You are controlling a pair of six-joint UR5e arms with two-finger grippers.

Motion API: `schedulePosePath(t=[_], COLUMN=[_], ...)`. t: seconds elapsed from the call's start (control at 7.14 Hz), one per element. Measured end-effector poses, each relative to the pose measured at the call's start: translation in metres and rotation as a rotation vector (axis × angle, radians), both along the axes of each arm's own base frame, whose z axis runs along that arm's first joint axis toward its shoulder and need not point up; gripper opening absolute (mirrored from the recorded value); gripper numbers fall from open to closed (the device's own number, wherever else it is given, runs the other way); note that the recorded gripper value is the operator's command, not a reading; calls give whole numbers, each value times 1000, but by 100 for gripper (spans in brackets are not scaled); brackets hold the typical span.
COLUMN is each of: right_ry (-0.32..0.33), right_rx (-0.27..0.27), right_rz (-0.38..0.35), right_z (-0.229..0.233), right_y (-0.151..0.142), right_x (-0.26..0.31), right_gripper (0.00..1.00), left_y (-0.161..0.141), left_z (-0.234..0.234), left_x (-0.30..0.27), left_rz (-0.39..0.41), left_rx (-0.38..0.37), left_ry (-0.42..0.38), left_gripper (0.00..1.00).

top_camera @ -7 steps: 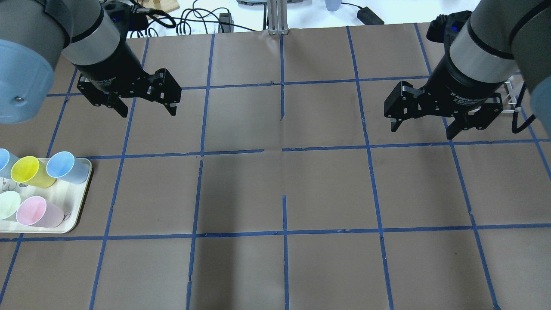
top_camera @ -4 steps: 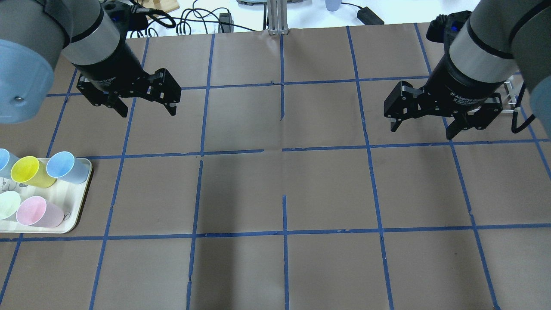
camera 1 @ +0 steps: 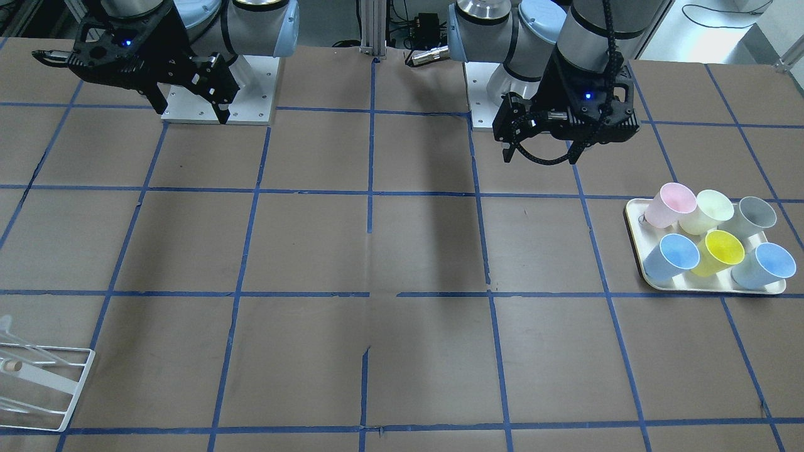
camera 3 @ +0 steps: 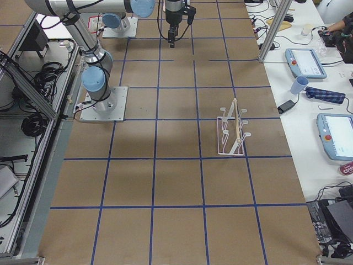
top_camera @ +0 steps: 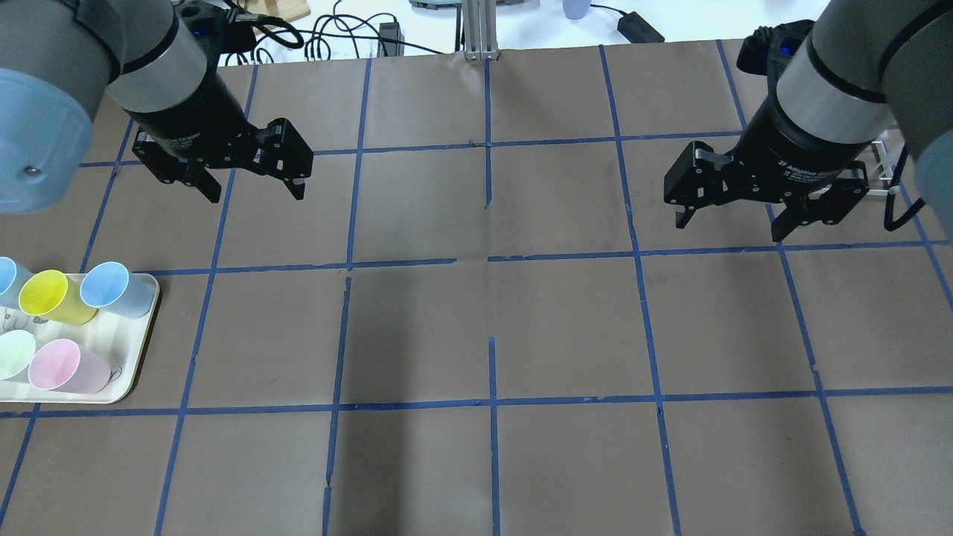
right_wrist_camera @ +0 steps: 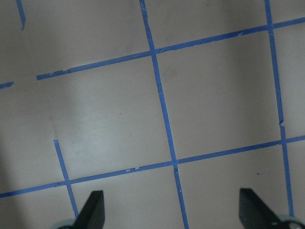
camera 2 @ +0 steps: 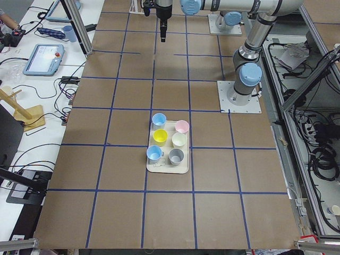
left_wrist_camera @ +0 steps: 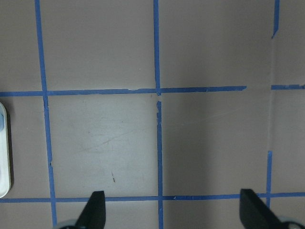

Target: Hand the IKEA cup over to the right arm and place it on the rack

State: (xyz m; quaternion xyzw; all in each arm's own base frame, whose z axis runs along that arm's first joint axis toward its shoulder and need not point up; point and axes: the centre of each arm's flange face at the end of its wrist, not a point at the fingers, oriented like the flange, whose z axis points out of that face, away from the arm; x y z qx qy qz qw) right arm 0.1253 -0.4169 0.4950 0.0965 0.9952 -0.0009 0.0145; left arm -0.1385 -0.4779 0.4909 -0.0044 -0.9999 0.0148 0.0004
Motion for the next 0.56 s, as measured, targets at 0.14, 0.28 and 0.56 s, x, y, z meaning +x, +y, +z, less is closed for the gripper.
schedulePosePath(t=[0.14, 0.28, 0.56], right_ry=[-1, -2, 0], right_rx=[5, 6, 4], right_rz=[0, 0, -3], right_z=[-1, -1, -1], right_y=[0, 0, -1], right_x=[0, 0, -1], right_gripper=[100, 100, 100], left_y=[0, 0, -1], left_z=[0, 0, -1], left_x=[0, 0, 1], left_rz=[0, 1, 3], left_rx=[0, 1, 2], left_ry=[0, 0, 1], left_gripper=[100, 100, 100])
